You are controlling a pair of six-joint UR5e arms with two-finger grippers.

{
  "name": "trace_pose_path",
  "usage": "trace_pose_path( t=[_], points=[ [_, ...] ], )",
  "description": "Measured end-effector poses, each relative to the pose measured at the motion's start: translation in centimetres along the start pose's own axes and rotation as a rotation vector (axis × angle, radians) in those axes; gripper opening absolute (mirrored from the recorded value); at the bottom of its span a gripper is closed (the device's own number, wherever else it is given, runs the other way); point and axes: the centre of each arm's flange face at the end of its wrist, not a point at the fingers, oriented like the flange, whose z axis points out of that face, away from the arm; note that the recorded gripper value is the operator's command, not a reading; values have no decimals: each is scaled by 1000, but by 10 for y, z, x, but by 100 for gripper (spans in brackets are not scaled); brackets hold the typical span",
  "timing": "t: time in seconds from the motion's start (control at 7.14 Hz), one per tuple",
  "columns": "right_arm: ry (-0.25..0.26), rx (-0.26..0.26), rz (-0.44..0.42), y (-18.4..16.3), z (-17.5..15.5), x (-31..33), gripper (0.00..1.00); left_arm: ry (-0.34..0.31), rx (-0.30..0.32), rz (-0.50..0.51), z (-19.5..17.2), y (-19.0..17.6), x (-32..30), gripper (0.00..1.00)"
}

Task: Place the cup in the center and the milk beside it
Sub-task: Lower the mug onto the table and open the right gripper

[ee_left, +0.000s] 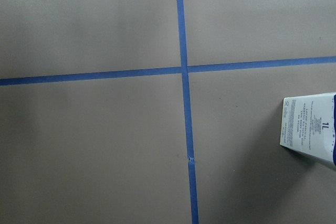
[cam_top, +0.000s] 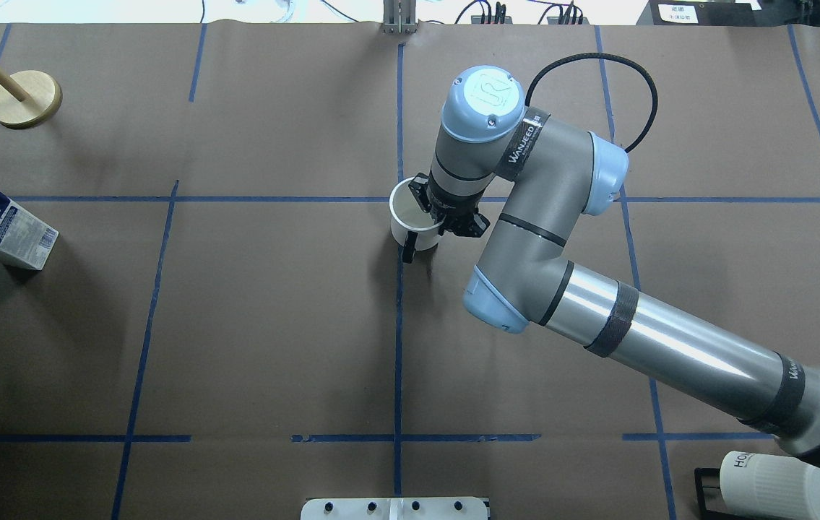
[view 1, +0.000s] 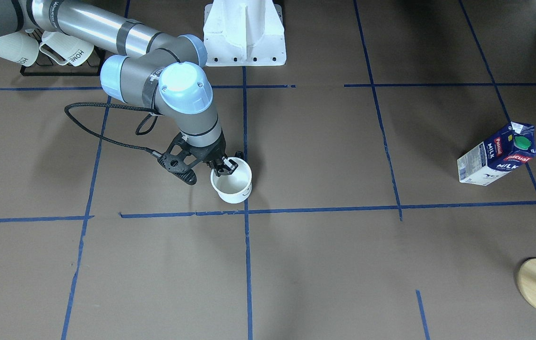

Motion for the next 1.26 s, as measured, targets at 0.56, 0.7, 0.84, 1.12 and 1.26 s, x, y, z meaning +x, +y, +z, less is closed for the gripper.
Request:
trace_pose_path(
  t=[0.56, 0.7, 0.84, 1.12, 1.26],
  points=[
    [-22, 11, -16, 6, -14, 7, 100, -1, 3, 3, -1, -1, 1, 100],
    [-19, 14, -14, 7, -22, 9, 100, -1, 14, 14, -8, -2, 8, 100],
    [-15, 21, -10, 5, -31, 10, 100, -3, 39, 39, -21, -5, 22, 100],
    [-19, 36, -29, -7, -53, 21, 100, -2, 97, 85, -61, -5, 62, 100],
    [-21, 46, -63, -16, -70, 32, 100, 2, 123, 62, -83, -3, 86, 100]
  ],
)
